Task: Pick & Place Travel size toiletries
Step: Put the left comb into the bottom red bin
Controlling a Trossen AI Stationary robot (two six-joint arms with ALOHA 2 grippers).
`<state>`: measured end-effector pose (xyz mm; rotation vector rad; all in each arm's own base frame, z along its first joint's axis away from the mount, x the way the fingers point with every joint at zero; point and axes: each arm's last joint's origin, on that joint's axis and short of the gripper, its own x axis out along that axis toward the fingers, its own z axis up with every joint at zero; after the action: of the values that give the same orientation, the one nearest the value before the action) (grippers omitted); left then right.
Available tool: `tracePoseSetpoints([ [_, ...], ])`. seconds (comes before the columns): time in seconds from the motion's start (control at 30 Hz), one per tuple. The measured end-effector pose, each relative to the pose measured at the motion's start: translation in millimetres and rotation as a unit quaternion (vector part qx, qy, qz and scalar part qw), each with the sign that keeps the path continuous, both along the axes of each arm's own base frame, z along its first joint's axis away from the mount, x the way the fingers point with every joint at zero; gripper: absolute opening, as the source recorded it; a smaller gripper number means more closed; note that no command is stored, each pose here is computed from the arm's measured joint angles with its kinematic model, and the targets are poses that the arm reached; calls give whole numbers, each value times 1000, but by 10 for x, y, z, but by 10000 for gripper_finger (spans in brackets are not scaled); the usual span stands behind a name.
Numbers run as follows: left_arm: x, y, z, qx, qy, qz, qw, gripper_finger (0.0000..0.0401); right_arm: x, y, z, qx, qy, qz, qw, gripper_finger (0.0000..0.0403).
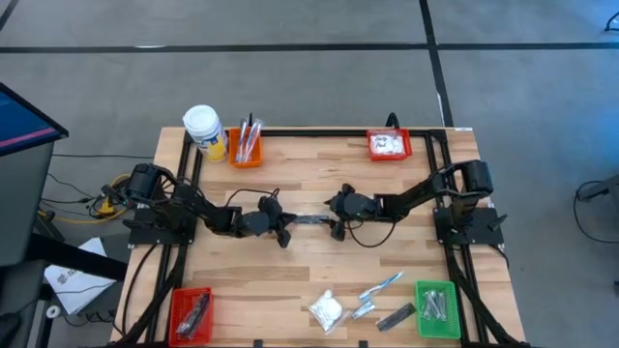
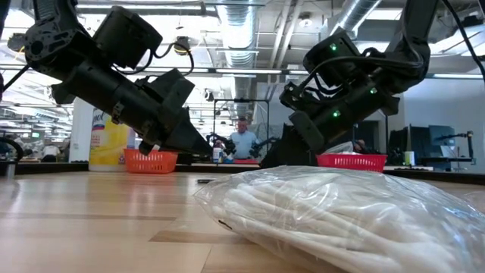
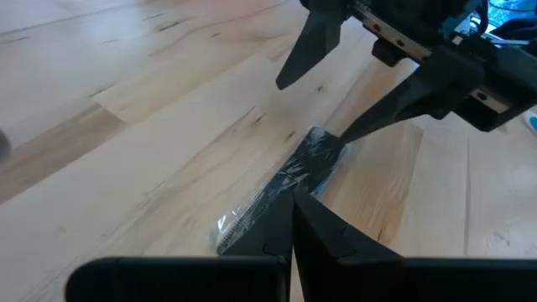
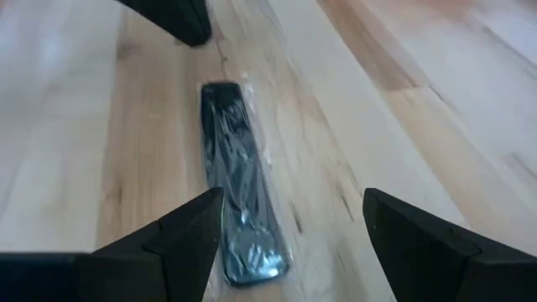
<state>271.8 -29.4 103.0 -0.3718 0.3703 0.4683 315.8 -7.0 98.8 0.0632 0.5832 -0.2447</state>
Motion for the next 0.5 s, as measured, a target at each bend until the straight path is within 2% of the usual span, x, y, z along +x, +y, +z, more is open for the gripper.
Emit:
tracePoseSetpoints([
  [0.27,39,-7,-41,0,4,-1,1000,0,-4,48,-11,13,6,29,999,279],
  [0.5,306,-34,-152,3,19,-30,999,0,-3,51,-9,13,7,45,999,279],
])
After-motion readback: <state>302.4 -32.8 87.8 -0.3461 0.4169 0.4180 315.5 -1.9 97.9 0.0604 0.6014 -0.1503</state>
